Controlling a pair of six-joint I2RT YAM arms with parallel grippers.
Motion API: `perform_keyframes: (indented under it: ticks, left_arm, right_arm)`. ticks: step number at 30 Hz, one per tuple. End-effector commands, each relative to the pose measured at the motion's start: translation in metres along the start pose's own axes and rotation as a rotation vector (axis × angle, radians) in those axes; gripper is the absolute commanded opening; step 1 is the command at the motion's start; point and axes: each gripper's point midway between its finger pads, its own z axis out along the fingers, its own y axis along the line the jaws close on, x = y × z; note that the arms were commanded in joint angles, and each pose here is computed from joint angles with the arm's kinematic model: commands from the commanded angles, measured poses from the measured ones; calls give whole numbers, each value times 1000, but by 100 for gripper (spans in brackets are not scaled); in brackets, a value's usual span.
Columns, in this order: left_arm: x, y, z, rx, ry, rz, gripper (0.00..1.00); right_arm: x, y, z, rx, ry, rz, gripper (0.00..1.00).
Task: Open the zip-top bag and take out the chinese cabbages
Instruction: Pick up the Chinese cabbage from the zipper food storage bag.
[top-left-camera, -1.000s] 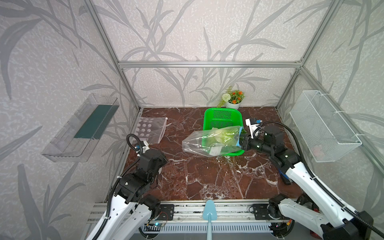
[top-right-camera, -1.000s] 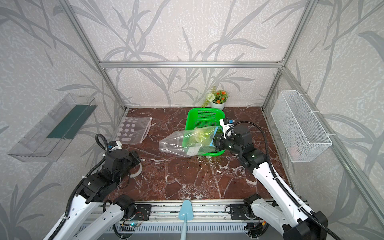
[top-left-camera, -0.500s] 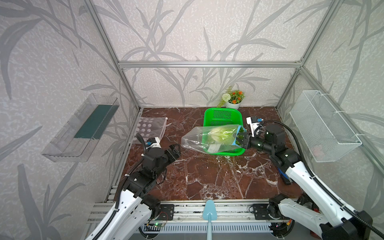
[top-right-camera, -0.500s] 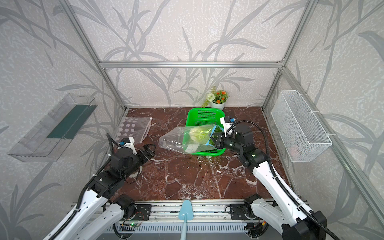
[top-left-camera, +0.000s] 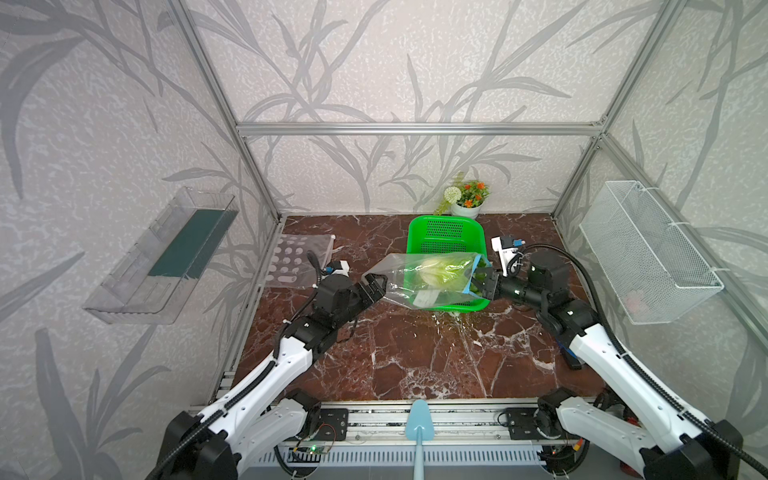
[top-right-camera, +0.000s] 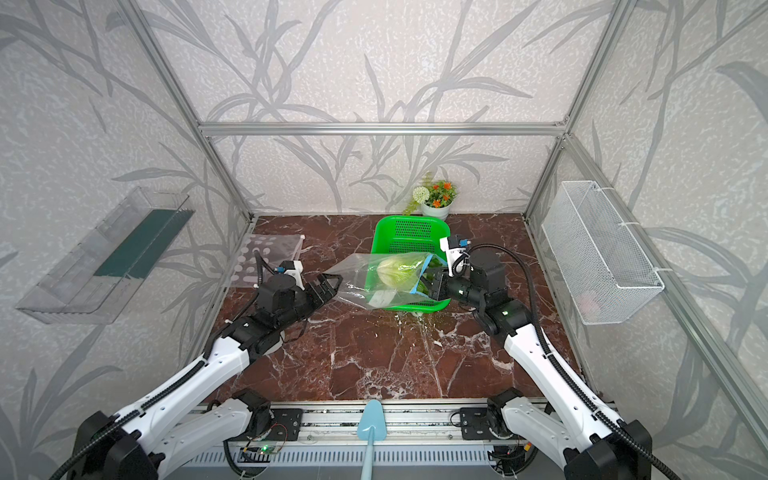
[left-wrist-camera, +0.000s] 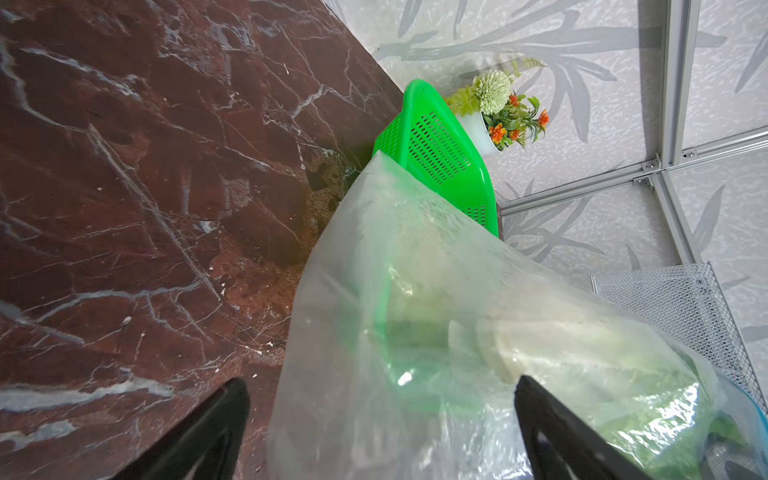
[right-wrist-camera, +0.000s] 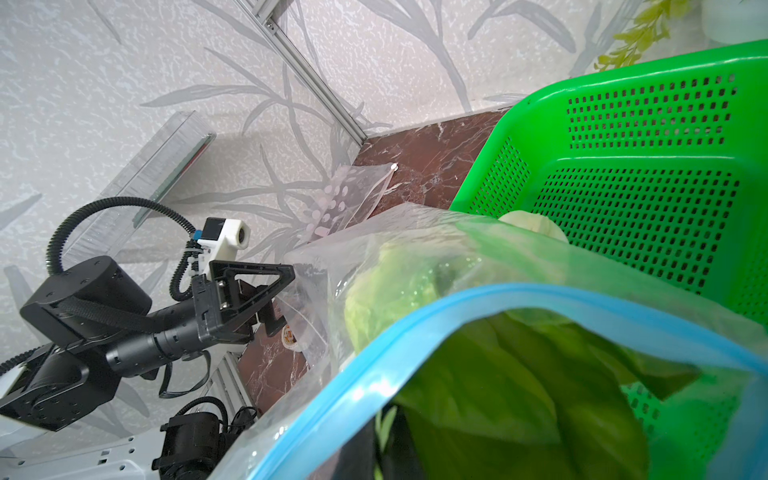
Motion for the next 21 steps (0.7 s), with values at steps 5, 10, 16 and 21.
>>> perform_keyframes:
  ticks: [5,10,16,21]
  left_arm:
    - [-8,-8,19,24,-16,-37,12]
    - [-21,9,2,-89,-93,-5,0]
    - [-53,39,-42,-243,-291,9,0]
    - [-70,52,-68,-303,-397,18,0]
  right_arm:
    - [-7,17,-4,-74,-41,-17,0]
    - [-6,16,-7,-59,-42,-23,0]
    - [-13,16,-21,-26,-59,-39,0]
    - [-17,13,-33,-1,-79,-39,0]
